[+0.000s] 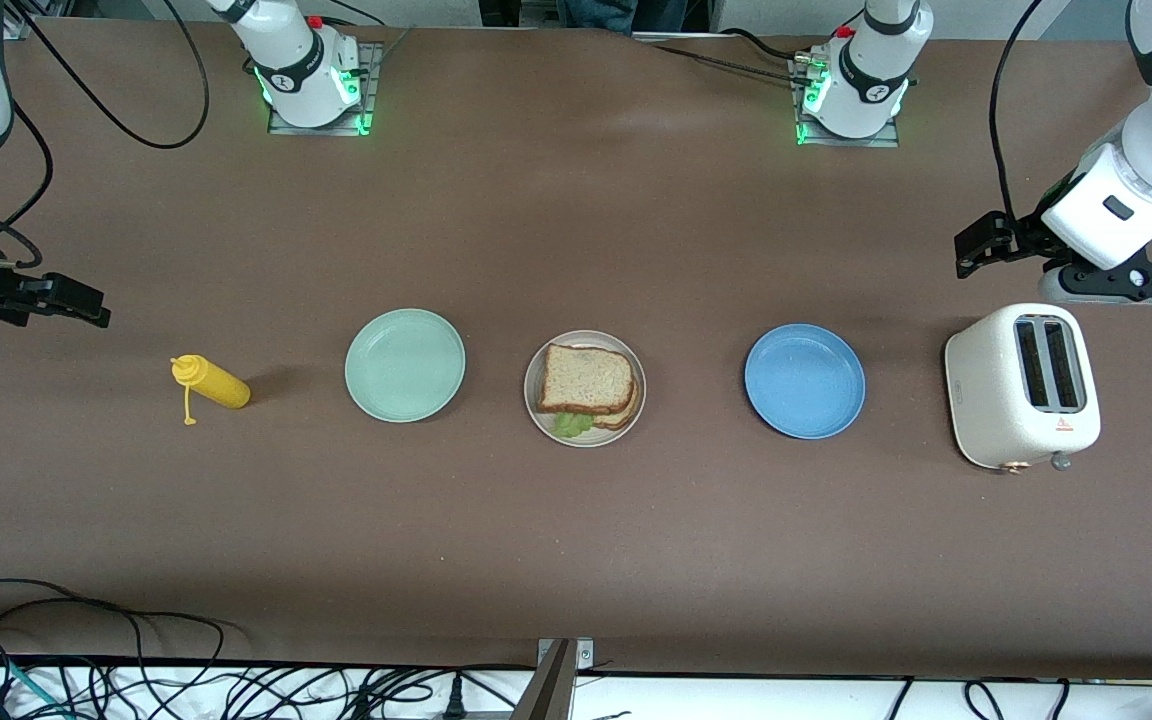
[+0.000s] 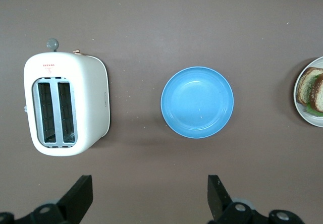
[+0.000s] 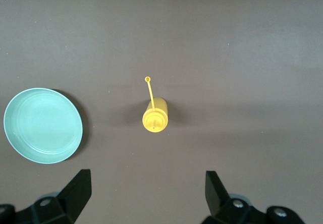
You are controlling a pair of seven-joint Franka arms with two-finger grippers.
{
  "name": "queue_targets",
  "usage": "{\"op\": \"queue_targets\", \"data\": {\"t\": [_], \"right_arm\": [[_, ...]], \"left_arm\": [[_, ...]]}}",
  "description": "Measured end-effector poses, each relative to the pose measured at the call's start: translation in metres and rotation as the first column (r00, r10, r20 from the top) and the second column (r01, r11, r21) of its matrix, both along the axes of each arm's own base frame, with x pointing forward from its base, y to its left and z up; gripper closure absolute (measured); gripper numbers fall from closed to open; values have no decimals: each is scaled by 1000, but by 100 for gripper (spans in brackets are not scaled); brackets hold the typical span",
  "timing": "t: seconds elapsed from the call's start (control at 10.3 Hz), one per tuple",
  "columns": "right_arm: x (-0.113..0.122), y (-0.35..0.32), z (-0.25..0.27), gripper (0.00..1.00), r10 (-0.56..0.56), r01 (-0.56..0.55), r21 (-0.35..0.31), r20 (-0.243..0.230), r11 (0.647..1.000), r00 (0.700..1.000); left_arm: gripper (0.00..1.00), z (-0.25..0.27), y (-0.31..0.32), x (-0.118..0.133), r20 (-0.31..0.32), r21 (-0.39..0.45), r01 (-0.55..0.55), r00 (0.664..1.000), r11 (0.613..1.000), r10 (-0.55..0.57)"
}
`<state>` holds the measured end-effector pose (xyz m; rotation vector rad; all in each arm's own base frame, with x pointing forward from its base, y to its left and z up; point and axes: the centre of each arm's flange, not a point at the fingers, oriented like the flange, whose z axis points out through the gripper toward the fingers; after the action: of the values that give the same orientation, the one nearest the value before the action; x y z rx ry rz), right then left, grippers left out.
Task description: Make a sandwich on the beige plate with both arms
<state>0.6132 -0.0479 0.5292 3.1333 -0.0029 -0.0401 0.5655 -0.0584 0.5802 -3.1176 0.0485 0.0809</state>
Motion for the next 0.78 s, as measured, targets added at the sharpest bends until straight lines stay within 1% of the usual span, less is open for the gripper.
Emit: {"op": "queue_targets", "data": {"t": [0.58,0.78], "right_arm": [[3,-12,-11,0,-20,20,0,-16,1000,1000],[9,-1,-18,0,-3,3,10,-5,1000,1000]], "left_arm": [[0,0,0,0,-2,0,1,1000,1000,-1],[0,0,-3,-1,-3,0,5,1000,1000,-5]]}}
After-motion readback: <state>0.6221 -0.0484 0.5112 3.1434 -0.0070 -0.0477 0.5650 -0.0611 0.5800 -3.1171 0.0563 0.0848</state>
